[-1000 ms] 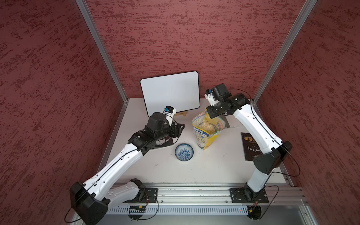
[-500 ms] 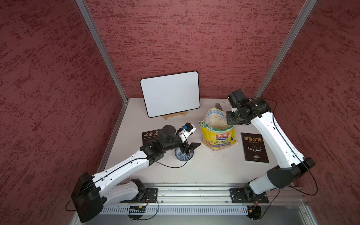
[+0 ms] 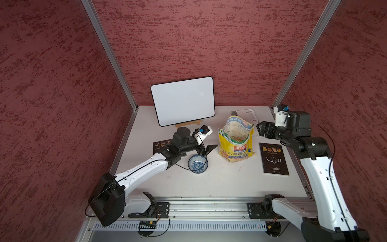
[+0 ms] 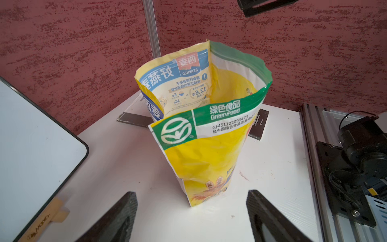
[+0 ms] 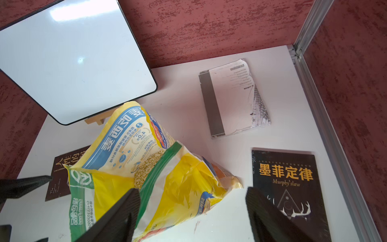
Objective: Pour the oats into the breakfast bowl
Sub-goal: Move the oats bag to the center of the board, then adjust the oats bag at the center of the board.
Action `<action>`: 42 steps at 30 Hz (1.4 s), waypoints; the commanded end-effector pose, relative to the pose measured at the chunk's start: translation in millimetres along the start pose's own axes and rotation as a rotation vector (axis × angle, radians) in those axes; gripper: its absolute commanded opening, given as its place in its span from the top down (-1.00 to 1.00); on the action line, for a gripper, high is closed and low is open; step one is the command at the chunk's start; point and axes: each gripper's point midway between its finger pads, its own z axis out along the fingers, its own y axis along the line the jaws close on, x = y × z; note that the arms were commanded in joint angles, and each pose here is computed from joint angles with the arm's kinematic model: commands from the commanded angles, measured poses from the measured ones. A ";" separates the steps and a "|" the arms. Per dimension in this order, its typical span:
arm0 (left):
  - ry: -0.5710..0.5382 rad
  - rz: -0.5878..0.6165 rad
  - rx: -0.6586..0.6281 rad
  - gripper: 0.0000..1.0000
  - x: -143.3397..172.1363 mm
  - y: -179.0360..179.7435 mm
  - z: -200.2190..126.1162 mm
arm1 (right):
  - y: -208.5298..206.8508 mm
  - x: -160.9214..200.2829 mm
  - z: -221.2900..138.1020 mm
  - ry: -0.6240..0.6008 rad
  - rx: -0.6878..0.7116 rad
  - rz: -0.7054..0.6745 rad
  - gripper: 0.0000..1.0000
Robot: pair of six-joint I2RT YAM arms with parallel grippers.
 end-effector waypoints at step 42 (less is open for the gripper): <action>-0.190 0.186 0.316 1.00 -9.9 67.4 -3.1 | 60.5 54.6 -1.8 -0.440 -0.579 -0.439 -0.97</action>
